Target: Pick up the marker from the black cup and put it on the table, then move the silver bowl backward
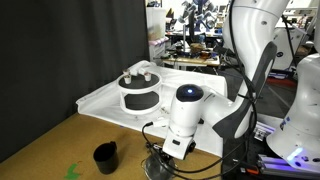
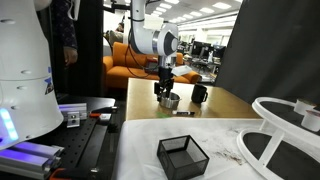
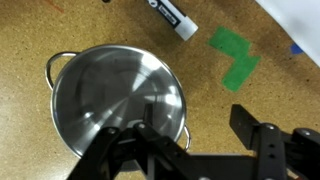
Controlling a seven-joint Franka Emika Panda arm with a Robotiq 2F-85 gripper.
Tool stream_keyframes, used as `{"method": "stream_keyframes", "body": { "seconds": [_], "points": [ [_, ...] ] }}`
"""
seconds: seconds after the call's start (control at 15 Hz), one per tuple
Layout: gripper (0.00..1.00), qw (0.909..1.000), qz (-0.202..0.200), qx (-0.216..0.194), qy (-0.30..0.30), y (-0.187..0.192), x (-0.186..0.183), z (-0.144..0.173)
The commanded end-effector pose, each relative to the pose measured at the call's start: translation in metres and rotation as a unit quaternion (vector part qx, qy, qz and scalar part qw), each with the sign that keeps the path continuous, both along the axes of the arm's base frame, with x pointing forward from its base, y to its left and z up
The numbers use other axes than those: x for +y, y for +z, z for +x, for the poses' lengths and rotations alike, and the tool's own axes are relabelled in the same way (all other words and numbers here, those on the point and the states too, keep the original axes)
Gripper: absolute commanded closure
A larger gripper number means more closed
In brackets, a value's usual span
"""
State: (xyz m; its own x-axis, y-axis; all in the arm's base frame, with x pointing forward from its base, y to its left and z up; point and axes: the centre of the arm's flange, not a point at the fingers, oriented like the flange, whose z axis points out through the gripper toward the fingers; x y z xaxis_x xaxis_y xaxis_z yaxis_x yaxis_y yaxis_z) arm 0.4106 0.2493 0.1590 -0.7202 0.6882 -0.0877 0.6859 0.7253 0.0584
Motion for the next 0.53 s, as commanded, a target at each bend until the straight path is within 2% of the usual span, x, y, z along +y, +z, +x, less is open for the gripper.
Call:
{"method": "stream_keyframes", "body": {
  "seconds": [0.0,0.27,0.47],
  "points": [
    [0.0,0.9999,0.004,-0.006,0.014,0.007,0.002,-0.002],
    [0.0,0.9993,0.004,-0.01,0.035,0.028,0.008,-0.003],
    [0.0,0.9994,0.026,-0.02,0.009,0.045,0.008,0.005]
  ]
}}
